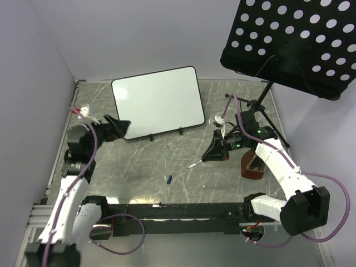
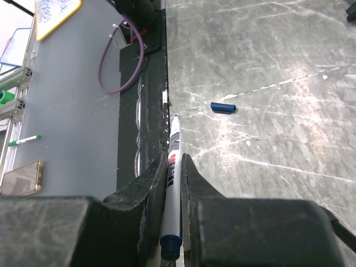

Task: Write a sentence on the whiteboard
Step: Pick up the whiteboard from the whiteboard stand.

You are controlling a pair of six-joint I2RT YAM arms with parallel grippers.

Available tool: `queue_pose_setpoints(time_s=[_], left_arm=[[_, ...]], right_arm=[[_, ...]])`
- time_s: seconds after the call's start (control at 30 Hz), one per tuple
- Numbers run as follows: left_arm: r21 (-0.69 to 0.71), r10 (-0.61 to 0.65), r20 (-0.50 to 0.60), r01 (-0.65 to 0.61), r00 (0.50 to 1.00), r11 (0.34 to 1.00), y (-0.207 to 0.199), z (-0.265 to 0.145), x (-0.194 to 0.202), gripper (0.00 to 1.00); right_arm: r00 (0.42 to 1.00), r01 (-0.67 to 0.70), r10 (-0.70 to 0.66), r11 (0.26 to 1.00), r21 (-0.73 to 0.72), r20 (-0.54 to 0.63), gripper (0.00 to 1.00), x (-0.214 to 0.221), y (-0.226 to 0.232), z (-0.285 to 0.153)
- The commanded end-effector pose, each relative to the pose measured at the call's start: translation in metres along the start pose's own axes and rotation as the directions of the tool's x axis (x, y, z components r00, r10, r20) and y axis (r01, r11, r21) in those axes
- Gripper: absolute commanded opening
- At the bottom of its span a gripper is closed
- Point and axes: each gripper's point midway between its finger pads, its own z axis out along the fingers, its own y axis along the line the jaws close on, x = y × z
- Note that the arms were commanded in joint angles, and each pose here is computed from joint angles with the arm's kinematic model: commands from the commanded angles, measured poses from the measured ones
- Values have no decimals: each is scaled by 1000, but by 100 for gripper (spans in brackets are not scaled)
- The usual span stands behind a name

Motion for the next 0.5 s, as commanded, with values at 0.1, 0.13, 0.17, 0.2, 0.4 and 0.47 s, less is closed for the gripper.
queue_pose_setpoints(time_s=[0.1, 0.13, 0.17, 0.2, 0.4, 0.47], left_arm=[[29, -193, 19, 193, 981, 981, 64, 14, -38, 97], [28, -185, 16, 184, 983, 983, 67, 17, -44, 97], [18, -155, 6, 155, 988, 988, 73, 20, -43, 97], [18, -149, -12, 150, 989, 989, 79, 28, -43, 97], [30, -92, -101, 96, 991, 995, 116, 59, -29, 97], [61, -81, -90, 86, 993, 994, 131, 67, -36, 99]], right_arm=[[998, 52, -52, 999, -7, 18, 0, -7, -2, -1], [998, 53, -53, 999, -8, 19, 0, -8, -1, -1], [998, 54, -54, 999, -5, 21, 0, -8, -2, -2], [998, 52, -52, 999, -8, 19, 0, -8, -1, -1], [998, 49, -49, 999, -22, 27, 0, -9, 2, -1], [998, 54, -53, 998, -28, 31, 0, -10, 4, -1]])
